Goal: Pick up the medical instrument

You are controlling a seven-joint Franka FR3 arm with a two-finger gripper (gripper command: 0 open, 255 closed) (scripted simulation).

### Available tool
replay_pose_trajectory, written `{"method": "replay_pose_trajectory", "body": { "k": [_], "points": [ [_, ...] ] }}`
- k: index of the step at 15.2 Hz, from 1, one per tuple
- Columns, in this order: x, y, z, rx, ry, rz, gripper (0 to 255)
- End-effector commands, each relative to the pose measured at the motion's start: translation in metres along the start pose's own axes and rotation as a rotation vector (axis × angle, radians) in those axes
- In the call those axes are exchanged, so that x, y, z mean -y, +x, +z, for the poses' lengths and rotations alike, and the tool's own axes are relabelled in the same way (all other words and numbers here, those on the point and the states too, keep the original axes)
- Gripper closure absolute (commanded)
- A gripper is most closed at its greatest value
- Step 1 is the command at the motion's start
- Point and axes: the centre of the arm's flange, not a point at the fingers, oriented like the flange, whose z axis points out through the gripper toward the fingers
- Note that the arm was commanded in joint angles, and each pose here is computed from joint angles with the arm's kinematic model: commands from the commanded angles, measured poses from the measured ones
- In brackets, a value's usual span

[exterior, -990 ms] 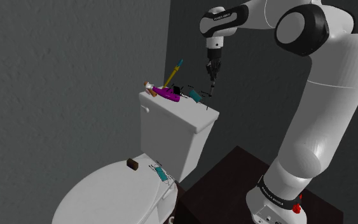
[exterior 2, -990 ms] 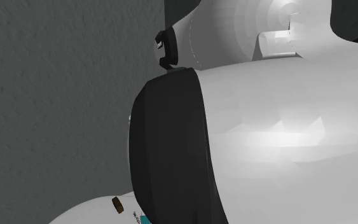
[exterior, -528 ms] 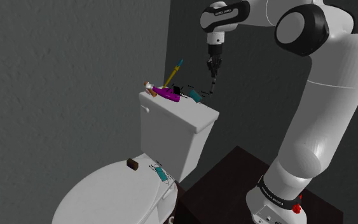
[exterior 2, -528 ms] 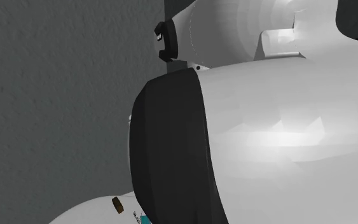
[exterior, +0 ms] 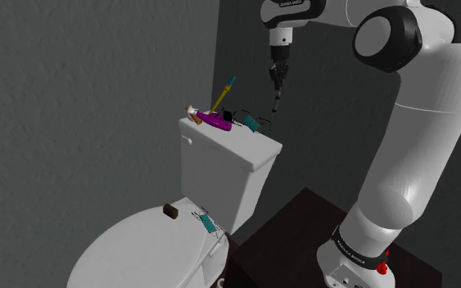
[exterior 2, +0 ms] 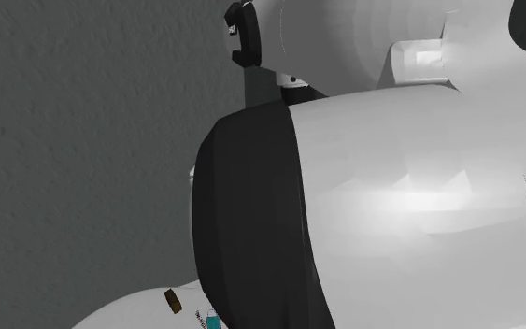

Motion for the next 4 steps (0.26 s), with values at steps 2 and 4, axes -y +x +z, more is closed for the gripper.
{"method": "replay_pose_trajectory", "body": {
  "k": [2, 4],
  "points": [
    [-0.0003, -0.0026, -0.0149, 0.0, 0.0, 0.0, 255],
    [-0.0003, -0.0028, -0.0157, 0.0, 0.0, 0.0, 255]
  ]
}}
